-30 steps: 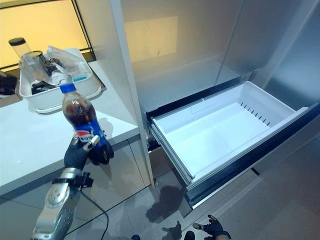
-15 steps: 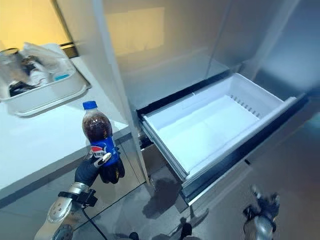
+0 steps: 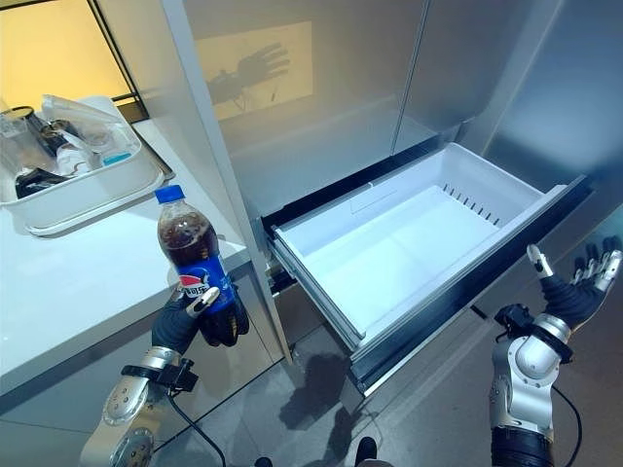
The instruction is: Take the drinks into the refrigerator
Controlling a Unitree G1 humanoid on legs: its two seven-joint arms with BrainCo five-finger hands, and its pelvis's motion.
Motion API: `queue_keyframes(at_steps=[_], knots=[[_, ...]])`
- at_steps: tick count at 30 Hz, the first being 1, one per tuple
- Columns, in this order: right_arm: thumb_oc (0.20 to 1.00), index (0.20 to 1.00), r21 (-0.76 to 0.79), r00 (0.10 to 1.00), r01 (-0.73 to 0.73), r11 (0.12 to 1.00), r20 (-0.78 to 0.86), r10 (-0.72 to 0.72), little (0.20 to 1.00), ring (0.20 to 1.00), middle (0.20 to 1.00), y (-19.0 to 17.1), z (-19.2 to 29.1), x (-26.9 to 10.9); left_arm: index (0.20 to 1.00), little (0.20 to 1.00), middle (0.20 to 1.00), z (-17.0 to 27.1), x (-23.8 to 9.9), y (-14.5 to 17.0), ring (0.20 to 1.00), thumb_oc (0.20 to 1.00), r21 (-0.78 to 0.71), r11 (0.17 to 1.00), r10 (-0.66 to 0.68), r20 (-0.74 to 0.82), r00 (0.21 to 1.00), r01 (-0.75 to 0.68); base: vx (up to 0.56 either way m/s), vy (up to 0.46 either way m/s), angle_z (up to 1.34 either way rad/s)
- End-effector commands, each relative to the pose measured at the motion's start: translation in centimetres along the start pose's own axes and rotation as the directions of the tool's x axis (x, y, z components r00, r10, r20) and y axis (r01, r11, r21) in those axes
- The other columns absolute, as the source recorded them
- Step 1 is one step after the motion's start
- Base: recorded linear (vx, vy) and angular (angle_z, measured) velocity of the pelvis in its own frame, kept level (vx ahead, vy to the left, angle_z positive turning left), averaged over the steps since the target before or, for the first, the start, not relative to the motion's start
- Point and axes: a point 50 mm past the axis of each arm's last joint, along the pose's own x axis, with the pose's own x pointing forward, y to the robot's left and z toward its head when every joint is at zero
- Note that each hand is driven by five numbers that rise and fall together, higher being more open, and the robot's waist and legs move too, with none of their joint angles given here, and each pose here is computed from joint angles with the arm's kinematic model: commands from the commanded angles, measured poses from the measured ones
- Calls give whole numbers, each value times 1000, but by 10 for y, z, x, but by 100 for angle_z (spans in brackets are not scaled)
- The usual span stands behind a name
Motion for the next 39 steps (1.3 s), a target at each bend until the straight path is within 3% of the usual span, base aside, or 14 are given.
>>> queue_keyframes(at_steps=[1,8,10,12,13,15,16,20,21,24,26,31,32,39], knots=[[1000,1000,9,956,-36,999,292,31,1000,1000,1000,11,50,20,200,200,200,68,18,-17,200,200,73,993,-116,364,924,96,-8,4,-4],[1000,1000,-54,790,-385,921,498,359,1000,1000,1000,43,103,7,200,200,200,75,15,-13,200,200,106,986,-157,389,908,125,-9,-1,-2],[1000,1000,-87,702,-542,836,499,508,1000,1000,1000,55,110,2,200,200,200,76,14,-11,200,200,139,980,-186,381,905,143,0,0,0],[1000,1000,-83,689,-572,816,491,533,1000,1000,1000,58,109,1,200,200,200,76,13,-11,200,200,142,979,-194,381,904,150,0,0,0],[1000,1000,-98,635,-665,741,450,629,1000,1000,1000,68,104,0,200,200,200,79,14,-12,200,200,169,968,-237,375,896,186,0,0,0],[1000,1000,-97,633,-667,739,450,630,1000,1000,1000,68,104,1,200,200,200,79,14,-12,200,200,168,968,-237,376,896,185,0,0,0],[1000,1000,-78,588,-763,642,329,739,1000,1000,1000,84,82,1,200,200,200,82,17,-19,200,200,183,951,-303,375,876,250,0,0,0],[1000,1000,-38,476,-873,486,153,866,1000,1000,1000,101,47,-6,200,200,200,87,20,-33,200,200,219,915,-400,374,837,339,-8,-6,1],[1000,1000,15,359,-933,358,69,931,1000,1000,1000,112,33,-15,200,200,200,88,22,-44,200,200,233,884,-465,367,806,404,0,0,0],[1000,1000,149,268,-952,266,-11,963,1000,1000,1000,125,9,-28,200,200,200,90,24,-57,200,200,254,841,-540,364,759,477,-18,-11,6],[1000,1000,229,122,-964,133,-61,991,1000,1000,1000,143,-6,-45,200,200,200,90,26,-67,200,200,276,803,-596,352,722,528,-6,-4,5],[1000,1000,363,10,-931,42,-89,996,1000,1000,1000,165,-25,-71,200,200,200,75,33,-72,200,200,277,795,-605,308,734,539,0,0,0],[1000,1000,418,-74,-908,-36,-74,995,1000,1000,1000,177,-26,-87,200,200,200,66,35,-72,200,200,307,788,-609,263,748,533,0,0,0],[1000,1000,532,-170,-829,-174,58,984,1000,1000,1000,202,-10,-111,200,200,200,47,39,-72,200,200,364,767,-614,177,769,529,11,-4,6]])
